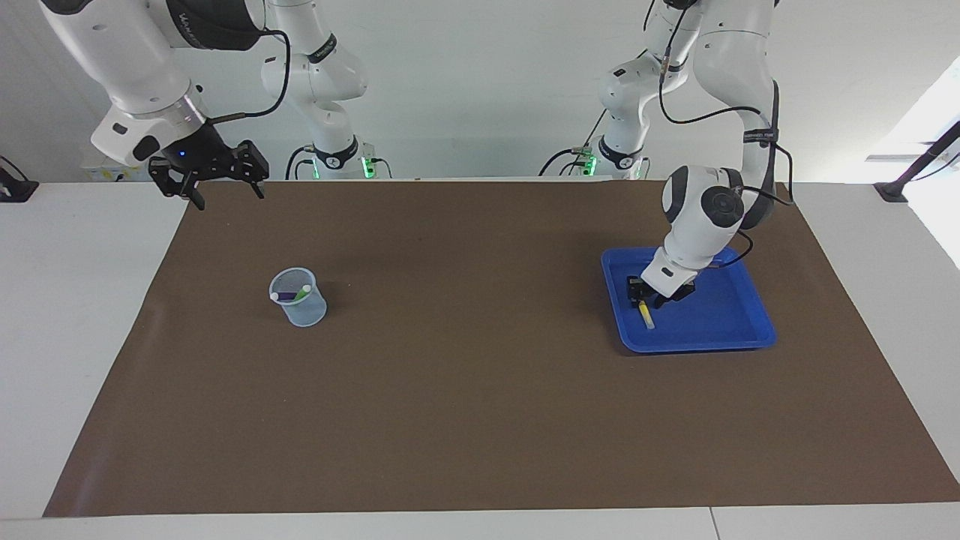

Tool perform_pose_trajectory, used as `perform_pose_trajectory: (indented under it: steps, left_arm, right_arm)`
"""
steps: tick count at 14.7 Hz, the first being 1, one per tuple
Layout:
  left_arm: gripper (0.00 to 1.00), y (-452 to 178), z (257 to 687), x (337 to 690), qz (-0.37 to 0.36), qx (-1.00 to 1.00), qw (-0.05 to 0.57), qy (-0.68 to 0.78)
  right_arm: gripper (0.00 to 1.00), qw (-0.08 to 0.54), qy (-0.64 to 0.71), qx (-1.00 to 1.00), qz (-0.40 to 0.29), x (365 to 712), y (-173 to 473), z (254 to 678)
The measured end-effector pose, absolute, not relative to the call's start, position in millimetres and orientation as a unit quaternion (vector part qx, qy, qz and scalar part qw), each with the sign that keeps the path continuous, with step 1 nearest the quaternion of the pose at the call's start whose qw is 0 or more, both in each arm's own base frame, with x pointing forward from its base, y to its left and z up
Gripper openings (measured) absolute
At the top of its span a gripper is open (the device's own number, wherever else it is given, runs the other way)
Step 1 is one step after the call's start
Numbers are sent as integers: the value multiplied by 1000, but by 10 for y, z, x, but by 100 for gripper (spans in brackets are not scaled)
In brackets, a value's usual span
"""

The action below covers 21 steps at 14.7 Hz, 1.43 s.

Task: Transfer and insert pens with both arms
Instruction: 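Insert the purple pen into the cup while the left gripper grasps yellow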

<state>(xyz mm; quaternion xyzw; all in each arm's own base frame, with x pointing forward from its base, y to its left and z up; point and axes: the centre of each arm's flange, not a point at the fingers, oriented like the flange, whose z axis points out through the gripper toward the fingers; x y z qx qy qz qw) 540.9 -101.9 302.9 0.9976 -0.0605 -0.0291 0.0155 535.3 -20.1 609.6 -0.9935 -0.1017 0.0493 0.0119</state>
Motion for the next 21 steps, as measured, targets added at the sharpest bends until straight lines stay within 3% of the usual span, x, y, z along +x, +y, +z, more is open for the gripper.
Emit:
perform_pose_trajectory:
  steps: [1, 3, 4, 13, 18, 21]
  left_arm:
    - [43, -1017, 3029, 5412, -29, 998, 16, -60]
    - [22, -1012, 3040, 5421, -28, 998, 16, -60]
    - [16, -1012, 3041, 5422, -27, 998, 16, -60]
    - [16, -916, 3128, 5488, -36, 998, 13, -51]
    - [16, -863, 3534, 5656, -72, 997, 4, -37]
    - [16, -886, 3907, 5747, -102, 994, 37, 11]
  right_arm:
    - [100, 12, -99, -994, 50, 5354, -215, 6088]
    - [100, 12, -95, -994, 52, 5356, -254, 6072]
    - [100, 12, -92, -994, 53, 5357, -263, 6062]
    - [100, 10, -65, -996, 52, 5399, -250, 6017]
    - [100, 9, -61, -997, 45, 5411, -261, 6045]
    - [100, 9, -61, -997, 44, 5409, -261, 6054]
